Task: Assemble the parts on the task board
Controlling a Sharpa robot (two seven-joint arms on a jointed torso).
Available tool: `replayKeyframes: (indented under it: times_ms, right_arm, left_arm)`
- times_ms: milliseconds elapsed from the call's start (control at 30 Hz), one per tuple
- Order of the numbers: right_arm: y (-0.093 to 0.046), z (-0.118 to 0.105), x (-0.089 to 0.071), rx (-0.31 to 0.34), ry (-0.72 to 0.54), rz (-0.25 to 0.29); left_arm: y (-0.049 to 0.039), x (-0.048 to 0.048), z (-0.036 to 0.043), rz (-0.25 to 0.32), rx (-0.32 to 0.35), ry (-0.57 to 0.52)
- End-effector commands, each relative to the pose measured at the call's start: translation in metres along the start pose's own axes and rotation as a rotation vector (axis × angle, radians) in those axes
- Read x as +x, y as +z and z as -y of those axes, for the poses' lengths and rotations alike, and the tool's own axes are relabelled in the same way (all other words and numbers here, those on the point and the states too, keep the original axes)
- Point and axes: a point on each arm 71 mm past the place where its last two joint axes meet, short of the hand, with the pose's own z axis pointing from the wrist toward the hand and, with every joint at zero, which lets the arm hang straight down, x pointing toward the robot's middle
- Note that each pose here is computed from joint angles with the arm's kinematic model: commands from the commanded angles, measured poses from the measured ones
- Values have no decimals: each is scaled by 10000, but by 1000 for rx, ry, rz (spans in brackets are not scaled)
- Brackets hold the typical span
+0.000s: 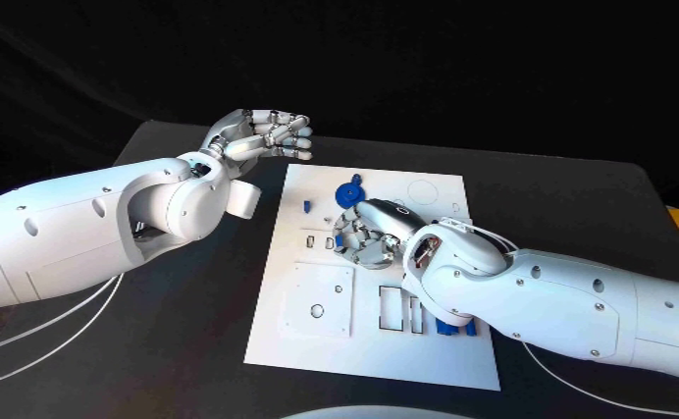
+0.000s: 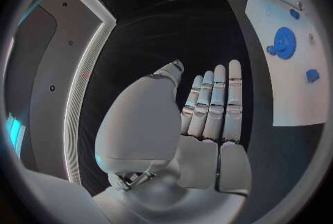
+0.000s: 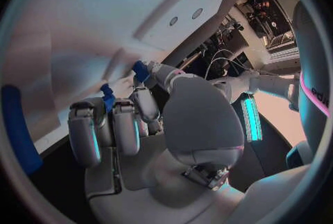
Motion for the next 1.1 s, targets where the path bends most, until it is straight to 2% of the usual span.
replayKeyframes:
  times_ms: [33,1100]
  right_arm:
    - [-2,-5,20,-7,-17,-18]
    - [-8,-12,2,-27,-15,4]
  left_arm:
    - [2,16,7,-17,4,-9]
    - [3,-1,2,-15,1,-9]
